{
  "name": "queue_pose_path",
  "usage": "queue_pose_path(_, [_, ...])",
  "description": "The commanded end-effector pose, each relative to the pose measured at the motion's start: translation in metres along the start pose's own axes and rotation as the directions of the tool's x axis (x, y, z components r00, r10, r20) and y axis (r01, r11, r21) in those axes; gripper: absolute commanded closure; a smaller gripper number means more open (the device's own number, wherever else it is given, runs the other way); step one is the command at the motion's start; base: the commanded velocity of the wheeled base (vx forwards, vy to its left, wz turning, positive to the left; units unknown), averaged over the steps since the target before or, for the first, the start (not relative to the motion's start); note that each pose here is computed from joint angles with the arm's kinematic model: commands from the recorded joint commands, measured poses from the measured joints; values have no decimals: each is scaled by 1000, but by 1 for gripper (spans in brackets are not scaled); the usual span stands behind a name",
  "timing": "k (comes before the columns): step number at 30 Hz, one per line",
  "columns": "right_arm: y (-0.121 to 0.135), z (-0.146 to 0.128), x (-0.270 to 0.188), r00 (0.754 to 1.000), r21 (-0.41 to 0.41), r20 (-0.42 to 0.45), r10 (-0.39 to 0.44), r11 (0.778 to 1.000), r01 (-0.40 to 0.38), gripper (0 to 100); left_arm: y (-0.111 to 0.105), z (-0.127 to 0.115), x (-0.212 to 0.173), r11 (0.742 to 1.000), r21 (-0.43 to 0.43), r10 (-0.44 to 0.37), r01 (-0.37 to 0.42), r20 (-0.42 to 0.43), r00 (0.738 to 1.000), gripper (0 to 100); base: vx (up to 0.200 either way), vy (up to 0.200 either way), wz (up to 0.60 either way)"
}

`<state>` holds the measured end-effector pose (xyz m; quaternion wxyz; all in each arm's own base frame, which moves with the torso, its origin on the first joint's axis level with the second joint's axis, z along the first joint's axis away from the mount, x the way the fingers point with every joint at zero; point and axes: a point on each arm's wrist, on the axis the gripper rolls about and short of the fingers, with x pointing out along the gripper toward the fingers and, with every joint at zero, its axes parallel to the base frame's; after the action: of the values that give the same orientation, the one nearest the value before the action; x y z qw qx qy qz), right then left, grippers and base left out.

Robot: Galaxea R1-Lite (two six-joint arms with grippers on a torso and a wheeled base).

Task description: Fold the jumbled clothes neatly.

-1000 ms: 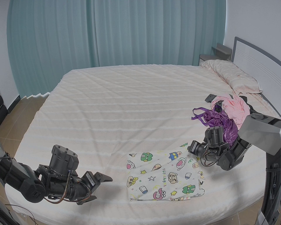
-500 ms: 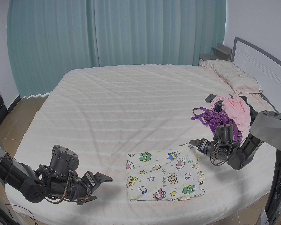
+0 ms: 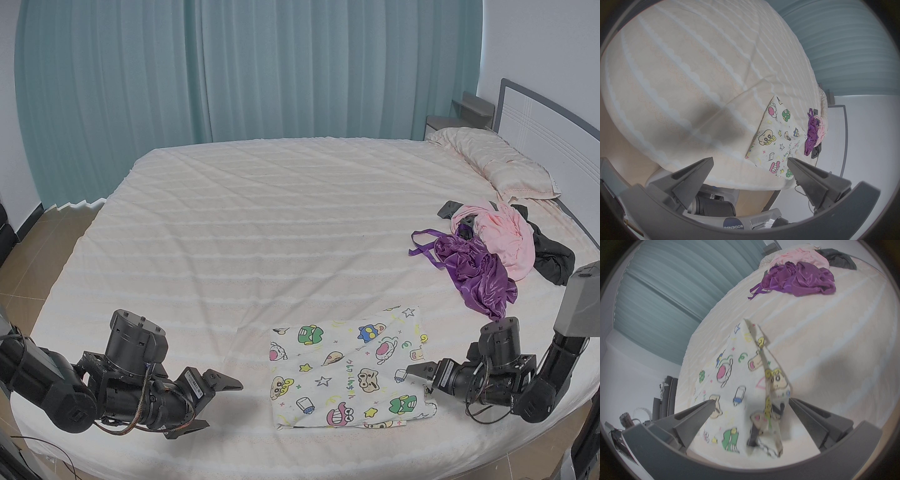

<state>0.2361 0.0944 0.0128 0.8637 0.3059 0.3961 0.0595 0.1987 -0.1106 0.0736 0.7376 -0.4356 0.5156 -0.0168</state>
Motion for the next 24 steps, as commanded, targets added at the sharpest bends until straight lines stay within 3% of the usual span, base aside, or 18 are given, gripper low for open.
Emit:
queue_pose_path(1, [-9,-24,-14,998,0,-68,-8,1000,8,0,0,0,-1,1000,0,-3,3,-2,1000,0,0,0,0])
queue_pose_path(10, [-14,-35,-16,996,-15,-58,72,997,-73,0,0,-1,0,1000,1,-2,2,-5,1000,0,0,0,0])
queue_pose_path(24, [-18,-43,-12,994,-22,-54,90,996,-91,0,0,0,-1,1000,0,-2,2,-4,1000,0,0,0,0])
